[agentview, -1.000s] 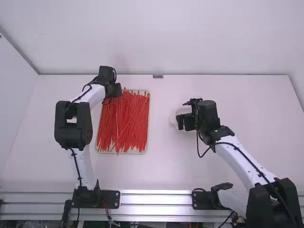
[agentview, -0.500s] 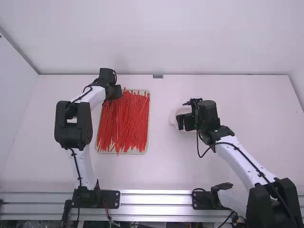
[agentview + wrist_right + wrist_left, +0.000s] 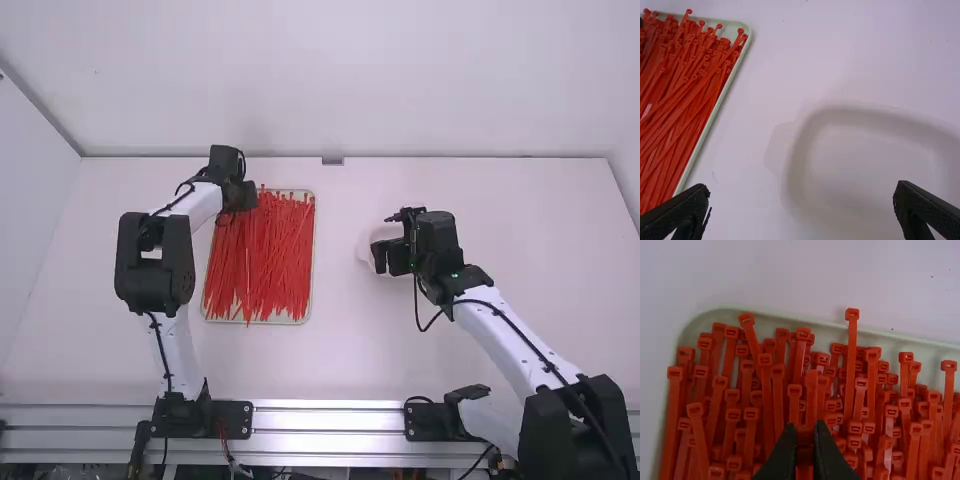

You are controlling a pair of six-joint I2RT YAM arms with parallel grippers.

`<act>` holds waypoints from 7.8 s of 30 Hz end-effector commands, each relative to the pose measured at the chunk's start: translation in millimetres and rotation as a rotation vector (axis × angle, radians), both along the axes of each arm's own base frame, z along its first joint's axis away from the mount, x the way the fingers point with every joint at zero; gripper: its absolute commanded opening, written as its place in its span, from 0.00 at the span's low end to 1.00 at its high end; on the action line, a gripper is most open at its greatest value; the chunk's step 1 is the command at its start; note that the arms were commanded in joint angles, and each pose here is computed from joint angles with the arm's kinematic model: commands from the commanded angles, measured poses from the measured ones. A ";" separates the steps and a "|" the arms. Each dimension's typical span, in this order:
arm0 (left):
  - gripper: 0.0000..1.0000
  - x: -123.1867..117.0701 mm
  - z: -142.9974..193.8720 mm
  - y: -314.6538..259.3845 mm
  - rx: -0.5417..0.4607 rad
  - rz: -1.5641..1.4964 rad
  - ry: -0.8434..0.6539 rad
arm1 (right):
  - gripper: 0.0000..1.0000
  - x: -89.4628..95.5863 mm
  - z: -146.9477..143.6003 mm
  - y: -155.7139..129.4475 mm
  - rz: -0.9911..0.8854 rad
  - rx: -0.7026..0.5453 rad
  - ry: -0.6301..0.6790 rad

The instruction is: Fasten the cable tie

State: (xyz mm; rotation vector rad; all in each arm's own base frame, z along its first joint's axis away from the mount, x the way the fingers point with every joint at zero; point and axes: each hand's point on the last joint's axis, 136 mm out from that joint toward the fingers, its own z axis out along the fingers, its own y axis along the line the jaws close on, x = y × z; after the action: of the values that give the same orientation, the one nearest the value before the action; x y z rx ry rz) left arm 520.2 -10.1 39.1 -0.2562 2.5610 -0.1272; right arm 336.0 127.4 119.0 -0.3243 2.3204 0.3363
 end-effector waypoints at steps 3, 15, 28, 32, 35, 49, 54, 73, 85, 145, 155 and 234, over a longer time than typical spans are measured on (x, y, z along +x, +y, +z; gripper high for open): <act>0.02 -7.4 -6.4 -4.1 -0.010 -0.008 -0.001 | 0.99 6.3 11.5 3.6 0.002 0.009 -0.025; 0.06 -10.6 -18.7 -0.2 -0.023 0.018 -0.019 | 0.99 5.9 11.2 4.2 0.004 0.008 -0.024; 0.08 -10.4 -18.4 -0.7 -0.024 0.017 -0.020 | 0.99 6.3 11.4 3.5 0.002 0.008 -0.025; 0.09 -10.4 -18.5 -0.6 -0.022 0.017 -0.020 | 0.99 6.2 11.3 3.7 0.002 0.009 -0.024; 0.10 -10.3 -18.4 -0.6 -0.023 0.017 -0.021 | 0.99 6.1 11.4 3.9 0.003 0.009 -0.025; 0.08 -10.4 -18.4 -0.6 -0.023 0.017 -0.020 | 0.99 6.2 11.3 3.6 0.002 0.008 -0.024; 0.02 -10.3 -18.4 -0.7 -0.024 0.017 -0.021 | 0.99 6.2 11.3 3.6 0.002 0.009 -0.024; 0.02 -10.1 -18.3 -0.6 -0.023 0.017 -0.021 | 0.99 6.2 11.3 3.6 0.002 0.009 -0.024; 0.02 -3.1 -10.9 -5.3 -0.043 -0.002 -0.050 | 0.99 6.1 11.3 3.8 0.003 0.009 -0.024; 0.17 2.7 -32.2 -8.1 -0.050 -0.019 -0.051 | 0.99 6.3 11.2 3.1 0.001 0.006 -0.025; 0.17 3.9 -31.5 -7.7 -0.045 -0.028 -0.059 | 0.99 5.9 11.0 3.6 0.003 0.008 -0.023; 0.02 -43.7 112.2 0.2 0.014 -0.024 -0.272 | 0.99 5.6 11.2 4.6 -0.006 0.023 -0.016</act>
State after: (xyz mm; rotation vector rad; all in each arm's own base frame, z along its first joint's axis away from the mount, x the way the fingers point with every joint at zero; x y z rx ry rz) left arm 488.3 -12.2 133.1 -0.1983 2.3341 -0.1565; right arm 335.8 127.4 118.8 -0.3026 2.3259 0.3460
